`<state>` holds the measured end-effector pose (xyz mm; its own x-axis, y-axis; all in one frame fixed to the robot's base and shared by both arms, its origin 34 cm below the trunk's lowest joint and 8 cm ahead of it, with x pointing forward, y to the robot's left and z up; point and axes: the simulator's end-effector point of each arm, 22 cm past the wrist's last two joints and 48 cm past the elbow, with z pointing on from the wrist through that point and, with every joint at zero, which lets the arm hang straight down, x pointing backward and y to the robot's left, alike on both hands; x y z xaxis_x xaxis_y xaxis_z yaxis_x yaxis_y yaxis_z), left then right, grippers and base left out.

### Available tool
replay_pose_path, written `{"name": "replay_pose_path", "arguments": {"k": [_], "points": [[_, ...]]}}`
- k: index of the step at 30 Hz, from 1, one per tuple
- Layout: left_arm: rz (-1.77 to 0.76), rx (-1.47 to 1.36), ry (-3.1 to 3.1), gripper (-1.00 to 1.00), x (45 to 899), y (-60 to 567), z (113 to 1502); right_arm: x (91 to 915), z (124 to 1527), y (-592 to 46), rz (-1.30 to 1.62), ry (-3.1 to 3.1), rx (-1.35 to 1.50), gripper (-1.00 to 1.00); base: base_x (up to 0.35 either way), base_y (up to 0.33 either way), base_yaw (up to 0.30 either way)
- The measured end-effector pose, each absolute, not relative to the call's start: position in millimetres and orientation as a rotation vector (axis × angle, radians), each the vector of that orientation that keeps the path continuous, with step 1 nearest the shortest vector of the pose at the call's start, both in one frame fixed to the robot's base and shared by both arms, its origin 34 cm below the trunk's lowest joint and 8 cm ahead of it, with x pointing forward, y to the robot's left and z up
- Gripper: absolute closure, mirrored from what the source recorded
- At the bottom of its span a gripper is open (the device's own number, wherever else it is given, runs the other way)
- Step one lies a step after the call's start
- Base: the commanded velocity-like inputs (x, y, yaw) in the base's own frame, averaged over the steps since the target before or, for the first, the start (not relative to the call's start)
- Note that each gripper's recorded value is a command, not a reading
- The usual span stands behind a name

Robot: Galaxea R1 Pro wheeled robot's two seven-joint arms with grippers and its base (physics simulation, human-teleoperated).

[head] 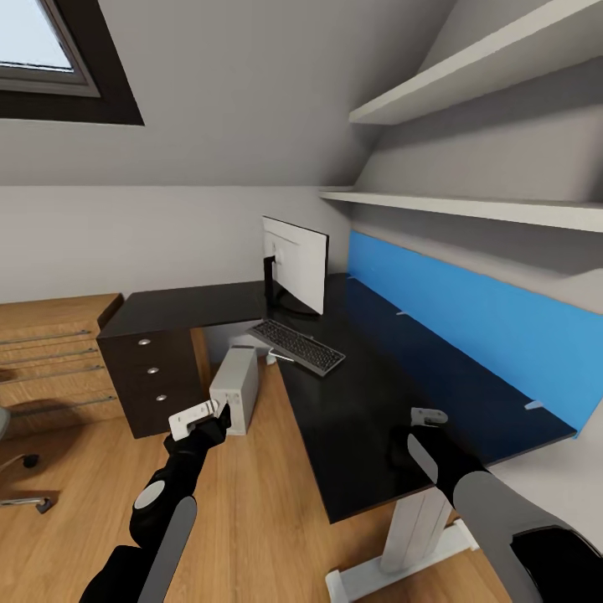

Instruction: In the bedroom, organize the workspace by keeping the computer under the desk, ensuring the monitor is on the desk, placing the keyboard on the desk next to the monitor, placing the mouse on the desk next to the keyboard, moving the folder from the swivel chair onto the desk next to the mouse, stacking the notebook on top of the folder with the pen on top of the notebook, and positioning the swivel chair next to the desk.

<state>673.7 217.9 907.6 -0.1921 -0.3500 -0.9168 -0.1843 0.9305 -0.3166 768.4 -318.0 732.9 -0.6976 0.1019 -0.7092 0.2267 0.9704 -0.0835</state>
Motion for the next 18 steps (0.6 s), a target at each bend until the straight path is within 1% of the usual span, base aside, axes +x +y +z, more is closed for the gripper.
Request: {"name": "replay_pose_path", "arguments": {"k": [15, 16, 18], "points": [[-0.156, -0.401, 1.775, -1.0, 673.7, 217.9, 907.6, 768.4, 733.0, -318.1, -0.212, 2.345, 0.23, -1.0, 0.0, 0.0, 0.0], [-0.156, -0.401, 1.774, -1.0, 673.8, 217.9, 907.7, 768.4, 733.0, -318.2, -0.212, 2.345, 0.229, 1.0, 0.0, 0.0, 0.0], [-0.156, -0.401, 1.774, -1.0, 673.8, 217.9, 907.7, 768.4, 733.0, -318.1, -0.212, 2.345, 0.229, 1.0, 0.0, 0.0, 0.0]]}}
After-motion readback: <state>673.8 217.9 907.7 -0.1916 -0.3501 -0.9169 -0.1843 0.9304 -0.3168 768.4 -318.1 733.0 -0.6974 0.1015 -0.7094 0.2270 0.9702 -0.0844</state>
